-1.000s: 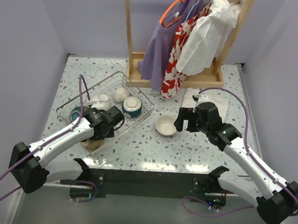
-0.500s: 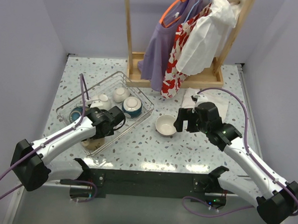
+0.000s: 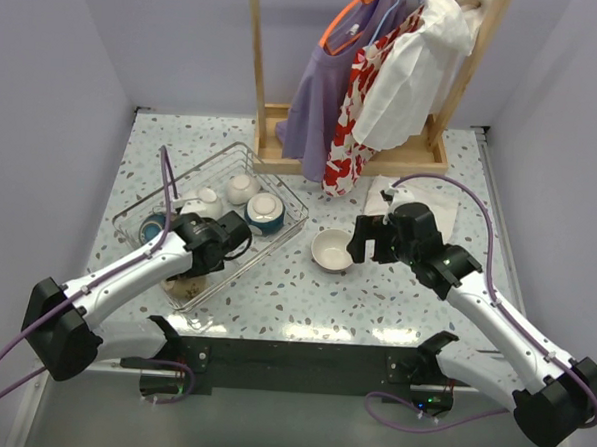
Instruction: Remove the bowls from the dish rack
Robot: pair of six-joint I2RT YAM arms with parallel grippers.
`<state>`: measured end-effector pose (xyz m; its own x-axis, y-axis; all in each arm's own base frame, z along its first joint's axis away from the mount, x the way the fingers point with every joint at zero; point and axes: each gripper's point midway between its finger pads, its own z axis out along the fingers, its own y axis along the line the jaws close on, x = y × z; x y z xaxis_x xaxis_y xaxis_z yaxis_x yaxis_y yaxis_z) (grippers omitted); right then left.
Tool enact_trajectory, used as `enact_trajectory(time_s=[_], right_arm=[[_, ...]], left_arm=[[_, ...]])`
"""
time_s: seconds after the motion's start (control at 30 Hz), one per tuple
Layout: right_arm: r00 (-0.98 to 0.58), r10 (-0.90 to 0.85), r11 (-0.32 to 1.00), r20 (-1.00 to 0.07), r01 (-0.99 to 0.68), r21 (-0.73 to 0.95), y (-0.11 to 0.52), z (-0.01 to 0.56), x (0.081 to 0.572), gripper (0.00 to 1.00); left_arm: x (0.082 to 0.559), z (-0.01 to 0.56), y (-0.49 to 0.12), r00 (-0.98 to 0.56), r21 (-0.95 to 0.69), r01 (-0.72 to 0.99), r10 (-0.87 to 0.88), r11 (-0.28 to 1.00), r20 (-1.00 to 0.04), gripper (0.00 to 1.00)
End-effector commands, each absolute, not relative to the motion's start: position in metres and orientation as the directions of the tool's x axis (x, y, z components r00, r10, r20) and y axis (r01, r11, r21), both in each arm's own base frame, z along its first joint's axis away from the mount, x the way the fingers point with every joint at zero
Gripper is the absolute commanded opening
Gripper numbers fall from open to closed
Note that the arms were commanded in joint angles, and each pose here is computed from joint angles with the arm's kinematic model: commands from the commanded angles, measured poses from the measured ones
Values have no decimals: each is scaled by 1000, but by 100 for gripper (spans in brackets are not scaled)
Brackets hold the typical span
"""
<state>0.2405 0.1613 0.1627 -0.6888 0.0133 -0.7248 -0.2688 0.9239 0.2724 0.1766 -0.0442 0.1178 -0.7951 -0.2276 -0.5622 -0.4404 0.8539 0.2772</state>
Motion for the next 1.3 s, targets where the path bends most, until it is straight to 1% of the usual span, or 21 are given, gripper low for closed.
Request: enact_trajectory(time_s=[0.0,0.07,0.1,0.13,0.17,0.23,0.3,0.33,0.37,0.43,0.47,0.7,0.77,0.87,0.97,1.03,1.1,1.13,1.2,1.27], right_arm=[[-644,27,907,-765,-305,289,168,186,248,98],[-642,27,907,-766,-306,288,168,187,247,98],[-641,26,907,-767,-308,287,168,187,247,98],[-641,27,907,-767,-307,289,168,187,247,98],[-642,27,907,-766,-306,288,168,187,246,98],[-638,31,907,-769,-306,290,168,190,247,98],[-641,34,907,-767,-302,293,168,190,247,98],[-641,39,907,-767,-299,296,168,190,247,98],[-639,43,906,-768,-300,300,168,192,247,98],[-643,48,903,-765,-299,308,169,192,246,98],[-641,52,902,-765,-298,311,169,193,246,98],[-639,62,897,-767,-301,324,172,197,246,98],[-641,64,883,-765,-321,343,177,200,245,98],[-639,71,857,-766,-353,374,186,206,243,98],[-650,87,811,-755,-394,433,201,213,241,98],[-670,109,758,-734,-422,498,216,220,238,98],[-701,142,718,-699,-413,560,228,221,238,98],[-702,155,672,-696,-441,595,238,229,237,98],[-715,202,612,-669,-441,656,252,239,241,98],[-742,207,560,-638,-445,699,264,241,242,97]], left_arm=[[176,130,-43,-771,234,-468,-263,852,-580,61],[177,137,-47,-764,201,-463,-274,863,-584,55],[178,140,-49,-761,190,-460,-275,867,-587,49],[179,143,-50,-762,183,-450,-269,874,-588,47],[182,150,-53,-753,154,-448,-279,881,-596,43],[184,158,-56,-748,132,-437,-277,890,-603,39],[188,168,-60,-738,103,-427,-280,899,-614,31],[188,171,-60,-737,98,-422,-279,901,-616,29],[190,175,-62,-730,83,-420,-282,904,-623,24],[193,183,-63,-724,70,-407,-274,911,-633,20],[194,187,-63,-718,63,-403,-273,913,-640,15],[204,206,-64,-705,77,-371,-227,925,-672,12],[208,210,-63,-698,85,-369,-215,926,-683,9],[215,222,-64,-683,92,-358,-194,929,-705,8],[224,238,-67,-660,82,-352,-185,932,-728,6],[230,252,-71,-643,67,-341,-181,938,-744,6],[238,259,-77,-635,61,-313,-161,948,-755,5],[242,266,-82,-626,38,-299,-166,954,-762,5],[252,276,-93,-602,-2,-258,-163,966,-781,4],[261,287,-107,-578,-65,-222,-185,973,-795,1]])
